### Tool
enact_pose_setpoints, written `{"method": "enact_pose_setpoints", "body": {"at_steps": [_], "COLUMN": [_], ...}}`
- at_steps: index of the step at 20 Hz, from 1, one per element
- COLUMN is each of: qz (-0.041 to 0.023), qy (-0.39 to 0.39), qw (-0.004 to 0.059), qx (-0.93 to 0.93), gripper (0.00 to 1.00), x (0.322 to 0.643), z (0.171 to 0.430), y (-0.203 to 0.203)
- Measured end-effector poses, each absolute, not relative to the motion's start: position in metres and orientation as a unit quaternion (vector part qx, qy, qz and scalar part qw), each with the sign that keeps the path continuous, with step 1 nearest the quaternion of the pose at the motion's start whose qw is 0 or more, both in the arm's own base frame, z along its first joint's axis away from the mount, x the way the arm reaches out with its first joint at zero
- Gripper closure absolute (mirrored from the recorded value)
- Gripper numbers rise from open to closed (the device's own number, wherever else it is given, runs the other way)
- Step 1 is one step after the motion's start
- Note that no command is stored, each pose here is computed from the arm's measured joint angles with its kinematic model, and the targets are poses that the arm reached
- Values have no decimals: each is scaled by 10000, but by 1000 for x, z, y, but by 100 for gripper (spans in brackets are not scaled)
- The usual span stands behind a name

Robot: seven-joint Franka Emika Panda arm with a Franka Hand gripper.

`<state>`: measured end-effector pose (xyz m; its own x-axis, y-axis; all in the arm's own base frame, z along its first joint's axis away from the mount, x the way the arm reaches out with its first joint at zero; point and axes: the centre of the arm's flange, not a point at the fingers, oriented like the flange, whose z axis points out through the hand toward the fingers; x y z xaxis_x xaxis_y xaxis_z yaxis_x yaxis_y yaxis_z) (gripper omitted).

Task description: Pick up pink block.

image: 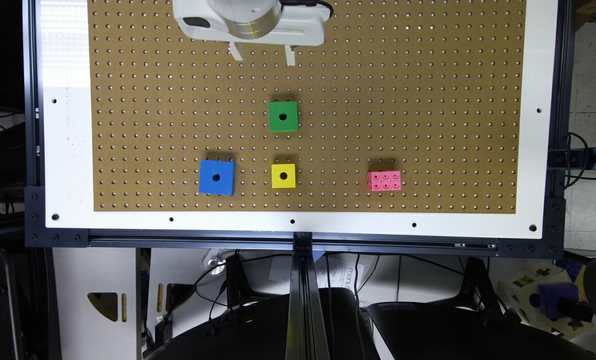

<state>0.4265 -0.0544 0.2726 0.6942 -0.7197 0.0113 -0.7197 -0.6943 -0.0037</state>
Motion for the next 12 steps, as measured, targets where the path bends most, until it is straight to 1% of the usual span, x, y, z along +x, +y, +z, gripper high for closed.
{"method": "enact_pose_setpoints", "body": {"at_steps": [8,9,10,12], "qz": [63,73,96,162], "qy": [-3867,-3846,-3824,-3791], "qw": [4,-2,-18,-63], "qx": [9222,9230,9239,9252], "gripper": [0,0,0,0], "x": [427,429,431,439], "z": [273,274,276,281], "y": [-50,-47,-41,-19]}}
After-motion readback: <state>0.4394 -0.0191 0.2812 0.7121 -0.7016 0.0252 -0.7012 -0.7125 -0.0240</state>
